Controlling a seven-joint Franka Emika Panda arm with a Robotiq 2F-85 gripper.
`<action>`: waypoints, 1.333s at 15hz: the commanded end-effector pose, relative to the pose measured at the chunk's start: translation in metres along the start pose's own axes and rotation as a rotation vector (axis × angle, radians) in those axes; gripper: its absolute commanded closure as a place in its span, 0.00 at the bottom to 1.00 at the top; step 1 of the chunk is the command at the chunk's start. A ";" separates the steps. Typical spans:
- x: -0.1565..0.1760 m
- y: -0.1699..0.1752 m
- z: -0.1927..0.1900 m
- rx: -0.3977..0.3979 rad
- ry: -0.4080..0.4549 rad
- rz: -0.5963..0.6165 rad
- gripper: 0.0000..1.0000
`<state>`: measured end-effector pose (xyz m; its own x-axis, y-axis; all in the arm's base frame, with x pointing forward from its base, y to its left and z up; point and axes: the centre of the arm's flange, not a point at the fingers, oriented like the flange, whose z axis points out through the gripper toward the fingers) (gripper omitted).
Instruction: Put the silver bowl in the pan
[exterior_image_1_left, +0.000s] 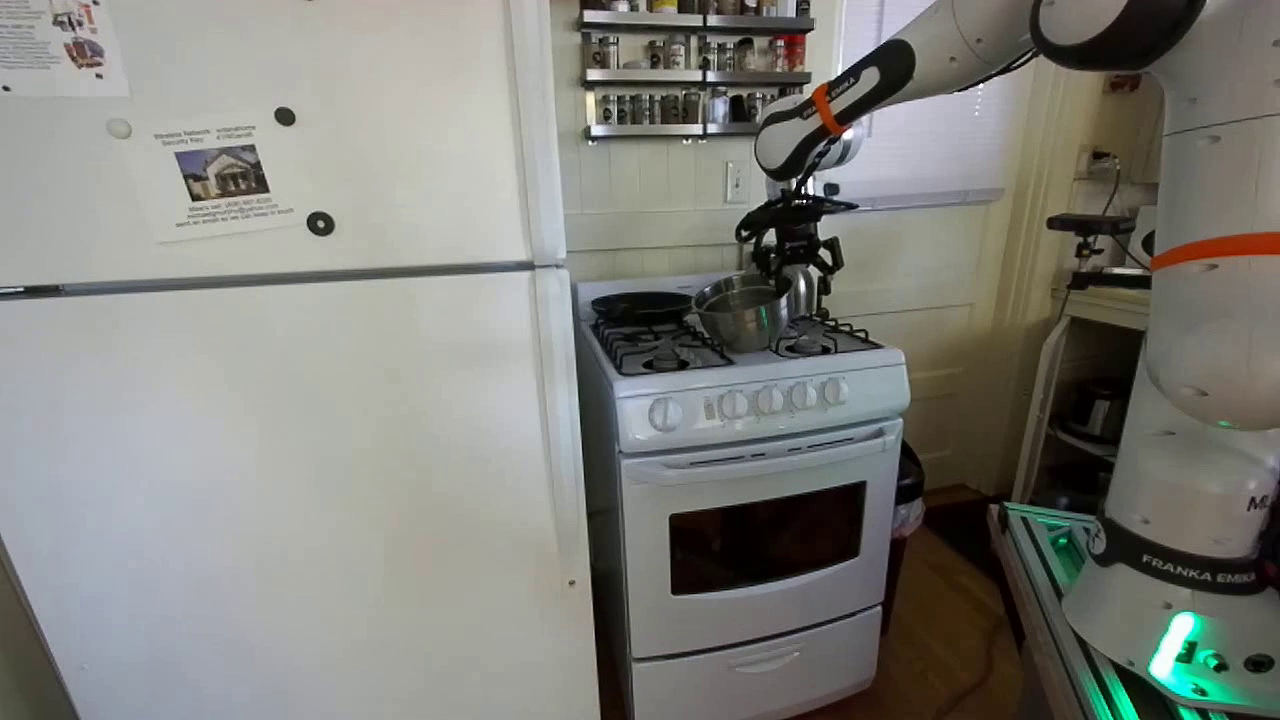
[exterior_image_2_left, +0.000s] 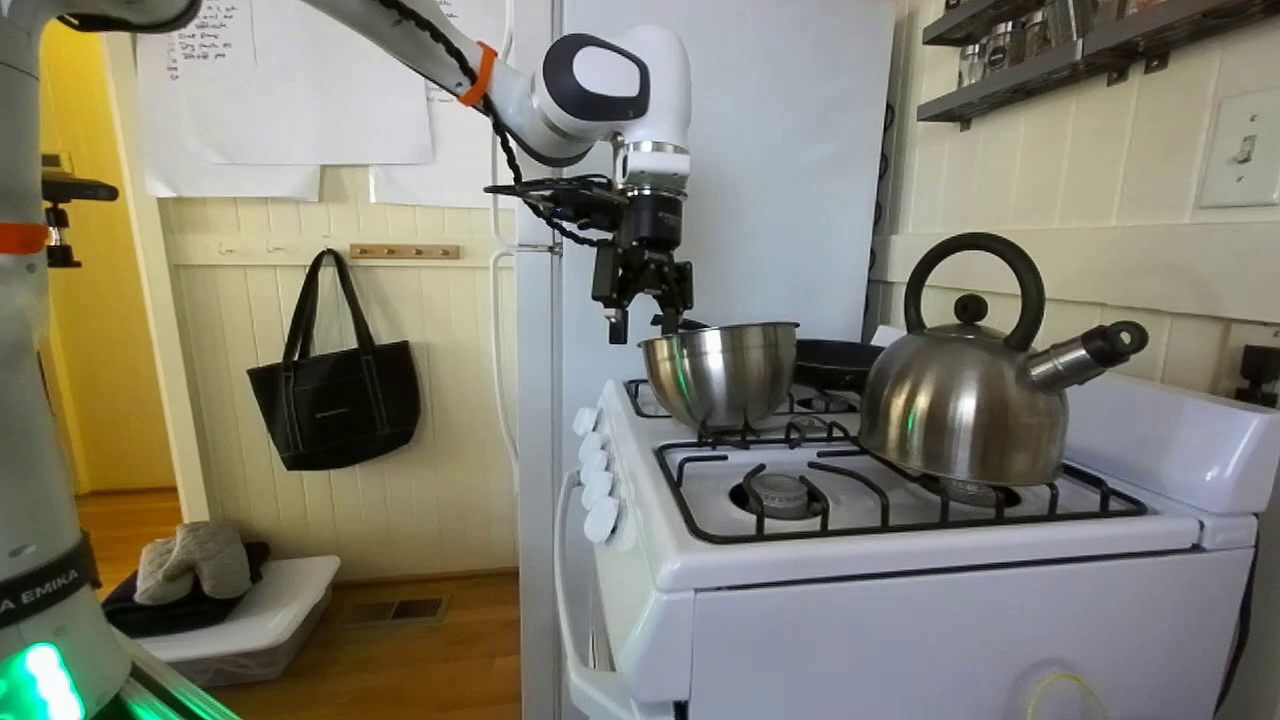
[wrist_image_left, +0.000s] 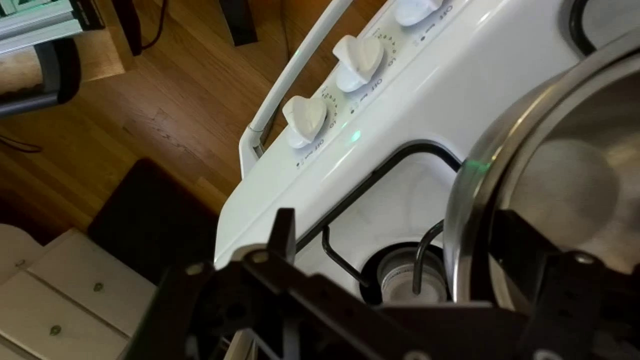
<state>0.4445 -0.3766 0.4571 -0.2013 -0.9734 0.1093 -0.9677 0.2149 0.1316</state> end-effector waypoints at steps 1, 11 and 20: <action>0.012 -0.014 0.008 -0.032 -0.038 0.007 0.00; 0.000 -0.056 -0.009 -0.074 -0.021 -0.022 0.58; 0.006 -0.046 -0.031 -0.050 -0.012 0.070 0.98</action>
<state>0.4916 -0.3935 0.4719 -0.2308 -0.9664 0.1135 -0.9493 0.2492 0.1916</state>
